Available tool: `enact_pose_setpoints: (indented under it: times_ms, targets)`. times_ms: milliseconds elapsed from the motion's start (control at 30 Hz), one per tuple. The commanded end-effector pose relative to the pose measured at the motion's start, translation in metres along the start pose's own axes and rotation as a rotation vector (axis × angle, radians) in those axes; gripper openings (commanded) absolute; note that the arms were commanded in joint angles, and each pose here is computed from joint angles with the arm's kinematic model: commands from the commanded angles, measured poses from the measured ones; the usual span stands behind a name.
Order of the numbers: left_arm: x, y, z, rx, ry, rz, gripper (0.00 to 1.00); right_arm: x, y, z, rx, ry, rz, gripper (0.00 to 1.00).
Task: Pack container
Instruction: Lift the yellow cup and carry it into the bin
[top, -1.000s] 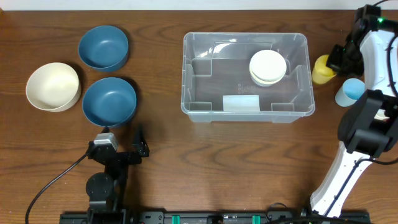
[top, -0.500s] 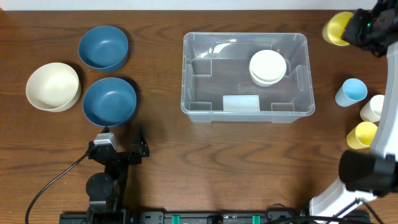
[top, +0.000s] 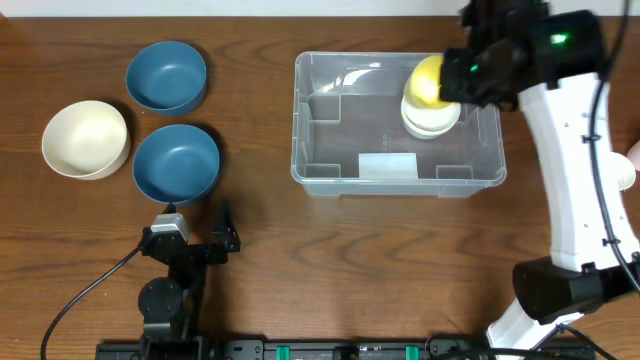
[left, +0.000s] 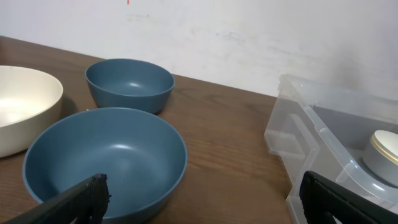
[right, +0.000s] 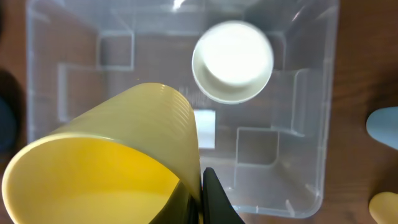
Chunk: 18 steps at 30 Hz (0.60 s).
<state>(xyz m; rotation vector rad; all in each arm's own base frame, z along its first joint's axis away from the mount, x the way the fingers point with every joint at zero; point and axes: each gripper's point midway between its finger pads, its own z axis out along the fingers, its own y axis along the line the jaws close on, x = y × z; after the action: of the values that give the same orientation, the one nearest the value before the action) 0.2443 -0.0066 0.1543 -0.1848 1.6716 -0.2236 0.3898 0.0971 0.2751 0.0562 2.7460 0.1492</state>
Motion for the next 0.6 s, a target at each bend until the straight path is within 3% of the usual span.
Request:
enact_pose_setpoints:
  times_ms: [0,567]
  targets:
    - [0.015,0.005,0.001,-0.013,0.04,-0.011,0.98,0.013,-0.01,0.021,0.077,0.056,-0.011,0.01]
    - [0.015,0.005,0.001,-0.013,0.039,-0.011,0.98,0.08,-0.045,0.127,0.156,0.266,0.041,0.01]
